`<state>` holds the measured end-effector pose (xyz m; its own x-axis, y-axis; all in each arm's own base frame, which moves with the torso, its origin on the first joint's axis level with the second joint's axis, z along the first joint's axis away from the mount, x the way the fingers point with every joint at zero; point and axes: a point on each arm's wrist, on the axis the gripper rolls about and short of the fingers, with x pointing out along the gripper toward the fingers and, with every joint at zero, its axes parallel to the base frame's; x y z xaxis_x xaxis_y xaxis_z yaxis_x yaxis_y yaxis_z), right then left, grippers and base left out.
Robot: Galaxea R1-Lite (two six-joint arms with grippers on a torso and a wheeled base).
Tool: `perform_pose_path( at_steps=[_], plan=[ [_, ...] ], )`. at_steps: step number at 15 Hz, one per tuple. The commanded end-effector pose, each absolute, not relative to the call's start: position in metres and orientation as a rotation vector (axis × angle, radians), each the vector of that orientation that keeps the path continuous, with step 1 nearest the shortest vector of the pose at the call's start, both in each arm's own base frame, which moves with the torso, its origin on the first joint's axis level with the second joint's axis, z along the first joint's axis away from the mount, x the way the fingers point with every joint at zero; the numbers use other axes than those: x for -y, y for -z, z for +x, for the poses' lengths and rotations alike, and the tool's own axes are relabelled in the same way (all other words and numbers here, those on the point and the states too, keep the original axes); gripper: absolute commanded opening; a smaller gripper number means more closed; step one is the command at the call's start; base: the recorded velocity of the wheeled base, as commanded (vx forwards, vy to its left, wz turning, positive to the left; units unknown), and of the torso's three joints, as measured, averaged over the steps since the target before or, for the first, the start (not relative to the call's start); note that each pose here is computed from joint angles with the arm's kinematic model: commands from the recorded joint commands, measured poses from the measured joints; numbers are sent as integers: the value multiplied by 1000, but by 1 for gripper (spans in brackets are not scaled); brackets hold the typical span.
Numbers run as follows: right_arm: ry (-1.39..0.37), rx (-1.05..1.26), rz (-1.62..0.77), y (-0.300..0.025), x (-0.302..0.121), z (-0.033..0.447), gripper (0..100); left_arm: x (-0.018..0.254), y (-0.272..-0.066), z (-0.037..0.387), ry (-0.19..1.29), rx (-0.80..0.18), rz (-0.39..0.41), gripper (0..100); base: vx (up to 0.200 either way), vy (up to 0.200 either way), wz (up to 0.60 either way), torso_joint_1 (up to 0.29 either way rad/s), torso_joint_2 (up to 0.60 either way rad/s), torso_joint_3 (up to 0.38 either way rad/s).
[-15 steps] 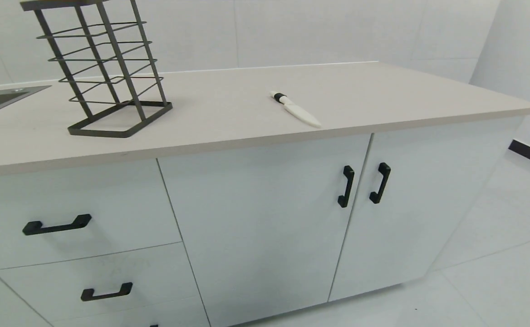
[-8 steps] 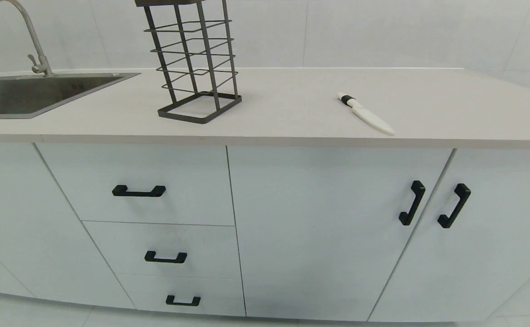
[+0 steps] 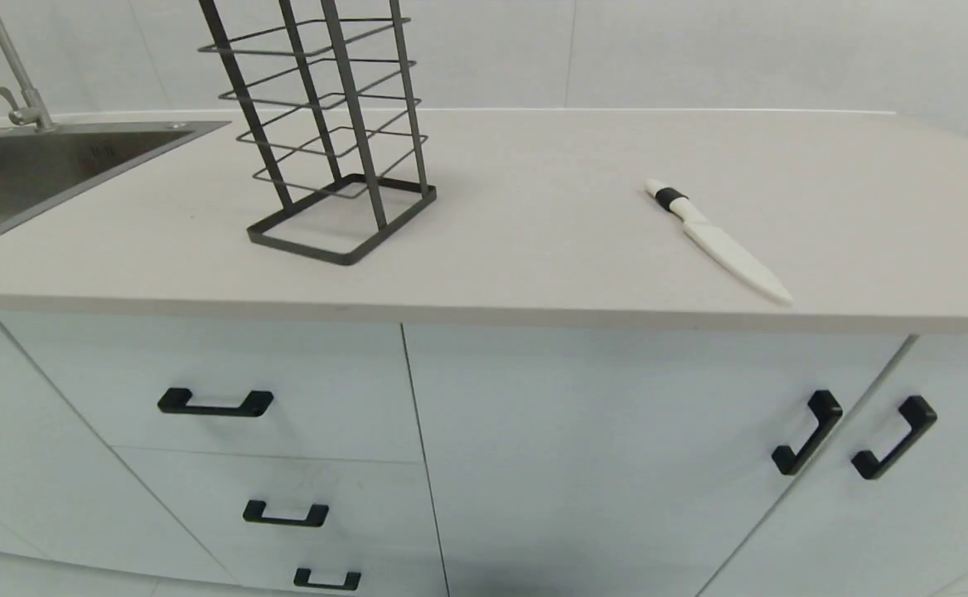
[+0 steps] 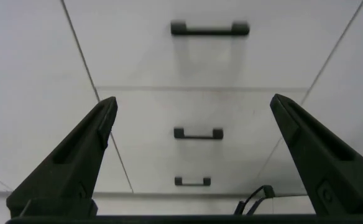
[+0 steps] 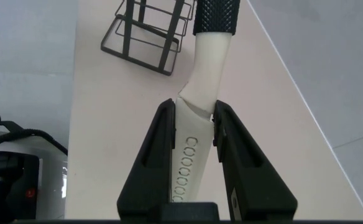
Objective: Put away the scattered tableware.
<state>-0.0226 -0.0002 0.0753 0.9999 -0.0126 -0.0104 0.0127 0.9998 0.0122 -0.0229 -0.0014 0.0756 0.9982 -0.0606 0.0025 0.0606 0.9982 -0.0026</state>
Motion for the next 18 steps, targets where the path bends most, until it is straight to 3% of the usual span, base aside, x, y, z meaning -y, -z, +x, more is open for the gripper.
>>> perform_pose_path(
  at_steps=[1,11,18],
  plan=[
    [12,-11,12,-75,0,-22,100,1,-76,-23,64,1,-3,100,0,0,0,251,-540,-266],
    [11,-11,12,-75,0,-22,100,1,-76,-23,66,1,-3,100,0,0,0,183,-539,-205],
    [11,-11,12,-75,0,-22,100,1,-76,-23,66,1,-3,100,0,0,0,337,-500,-241]
  ],
)
